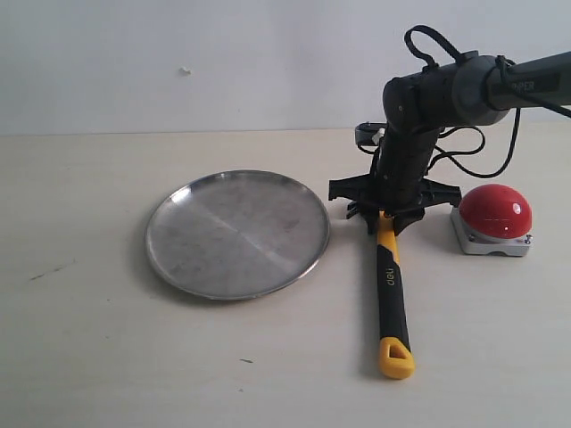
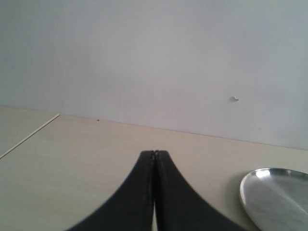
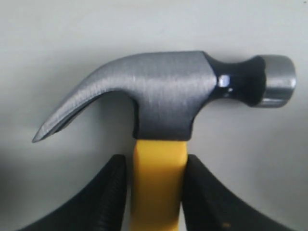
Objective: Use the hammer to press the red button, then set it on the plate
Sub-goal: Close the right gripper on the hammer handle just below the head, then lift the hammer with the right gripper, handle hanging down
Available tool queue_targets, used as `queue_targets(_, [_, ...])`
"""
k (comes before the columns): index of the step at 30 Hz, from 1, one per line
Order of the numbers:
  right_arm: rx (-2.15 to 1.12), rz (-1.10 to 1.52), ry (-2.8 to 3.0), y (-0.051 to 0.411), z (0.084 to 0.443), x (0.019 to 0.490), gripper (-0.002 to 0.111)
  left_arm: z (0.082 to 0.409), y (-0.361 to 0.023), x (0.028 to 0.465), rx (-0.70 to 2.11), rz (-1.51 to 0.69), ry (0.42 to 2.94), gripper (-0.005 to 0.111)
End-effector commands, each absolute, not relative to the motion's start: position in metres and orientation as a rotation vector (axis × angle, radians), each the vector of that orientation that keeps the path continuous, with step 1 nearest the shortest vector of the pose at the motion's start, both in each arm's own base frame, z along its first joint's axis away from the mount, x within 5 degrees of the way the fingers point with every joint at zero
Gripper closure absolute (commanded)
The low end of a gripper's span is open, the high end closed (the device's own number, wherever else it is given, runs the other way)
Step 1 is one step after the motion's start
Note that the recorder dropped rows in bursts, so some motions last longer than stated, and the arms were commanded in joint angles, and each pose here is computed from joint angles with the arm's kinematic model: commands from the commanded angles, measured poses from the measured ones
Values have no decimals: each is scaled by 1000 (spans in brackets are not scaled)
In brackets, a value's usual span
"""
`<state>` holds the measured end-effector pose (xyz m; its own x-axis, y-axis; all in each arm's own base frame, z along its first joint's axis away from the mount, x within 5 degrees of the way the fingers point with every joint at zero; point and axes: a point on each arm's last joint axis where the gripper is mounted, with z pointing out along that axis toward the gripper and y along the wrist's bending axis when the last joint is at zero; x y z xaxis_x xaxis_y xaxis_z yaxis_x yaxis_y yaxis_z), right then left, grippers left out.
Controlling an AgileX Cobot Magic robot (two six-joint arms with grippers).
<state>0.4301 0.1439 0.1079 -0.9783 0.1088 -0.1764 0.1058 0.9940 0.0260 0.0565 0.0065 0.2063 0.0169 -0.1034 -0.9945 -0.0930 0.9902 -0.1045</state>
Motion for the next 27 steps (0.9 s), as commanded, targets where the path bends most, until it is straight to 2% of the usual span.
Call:
queue_targets(1, [102,9,2994,144,102,428,97,206,7,56,-155,-6,1550,107])
queue_targets(3, [93,-2,3000,144,101,428,108,206,7,56,-155,-6,1550,107])
queue_targets(7, [78,-10,2983,143,106,429,108,206,7,56,-155,-6,1550,107])
queue_targets(20, [-74,155,2945,147,186,412,108,206,7,56,-155,-6,1550,107])
queue_targets(27, [-79,318,2848,148,207,390,108,206,7,56,-155,-6,1550,107])
